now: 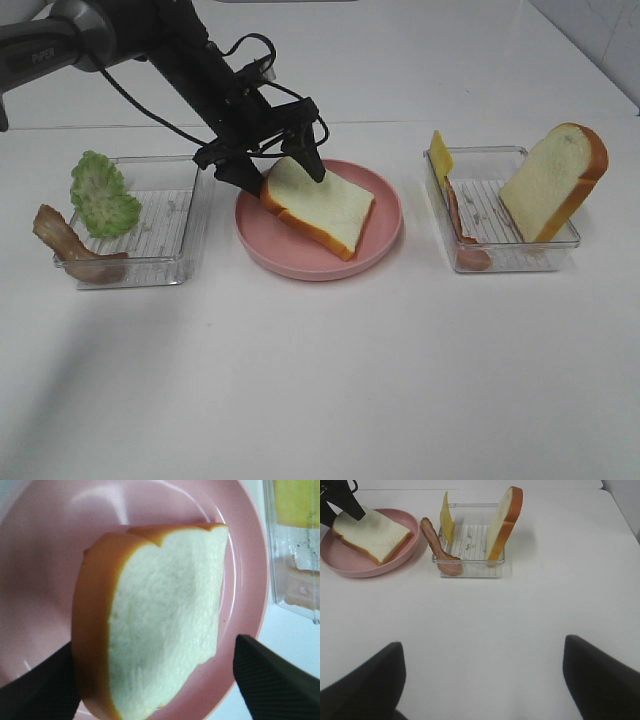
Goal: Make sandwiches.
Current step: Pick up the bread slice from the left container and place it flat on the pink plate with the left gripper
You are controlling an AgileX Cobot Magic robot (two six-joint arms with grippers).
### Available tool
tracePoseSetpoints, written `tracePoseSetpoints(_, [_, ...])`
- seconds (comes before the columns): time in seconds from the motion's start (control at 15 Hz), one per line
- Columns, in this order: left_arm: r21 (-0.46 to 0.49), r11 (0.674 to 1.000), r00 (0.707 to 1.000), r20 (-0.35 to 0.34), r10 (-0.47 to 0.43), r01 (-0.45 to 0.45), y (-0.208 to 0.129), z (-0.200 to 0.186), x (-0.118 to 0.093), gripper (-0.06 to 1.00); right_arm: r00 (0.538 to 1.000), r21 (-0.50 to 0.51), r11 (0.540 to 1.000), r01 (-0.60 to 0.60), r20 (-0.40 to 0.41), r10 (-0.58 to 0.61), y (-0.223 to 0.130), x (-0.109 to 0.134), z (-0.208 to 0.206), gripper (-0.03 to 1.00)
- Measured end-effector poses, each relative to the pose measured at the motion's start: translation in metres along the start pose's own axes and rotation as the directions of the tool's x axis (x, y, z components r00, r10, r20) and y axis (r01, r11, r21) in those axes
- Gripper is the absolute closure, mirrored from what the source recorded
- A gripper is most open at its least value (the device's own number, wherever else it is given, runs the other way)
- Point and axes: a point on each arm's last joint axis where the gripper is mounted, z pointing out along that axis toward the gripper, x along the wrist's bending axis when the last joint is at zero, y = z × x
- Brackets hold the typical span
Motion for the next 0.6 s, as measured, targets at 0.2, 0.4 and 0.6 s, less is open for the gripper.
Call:
tracePoseSetpoints(0.2, [-0.056,0.995,0.991,-0.108,0.074,-0.080,0.007,-0.011,-0.015,0.18,1.000,-0.001,1.000,0.000,0.000,0.000,0.000,0.000,0.000,0.16])
tracePoseSetpoints(0.4, [-0.048,0.991,0.980,-0.166,0.112,-0.121,0.002,-0.003,-0.031,0.18,1.000,-0.001,1.000,0.000,0.000,0.000,0.000,0.000,0.000,0.16])
tracePoseSetpoints(0.6, [-0.037,0.989,0.968,-0.214,0.132,-0.143,-0.002,0.003,-0.038,0.18,1.000,-0.001,1.000,0.000,0.000,0.000,0.000,0.000,0.000,0.16])
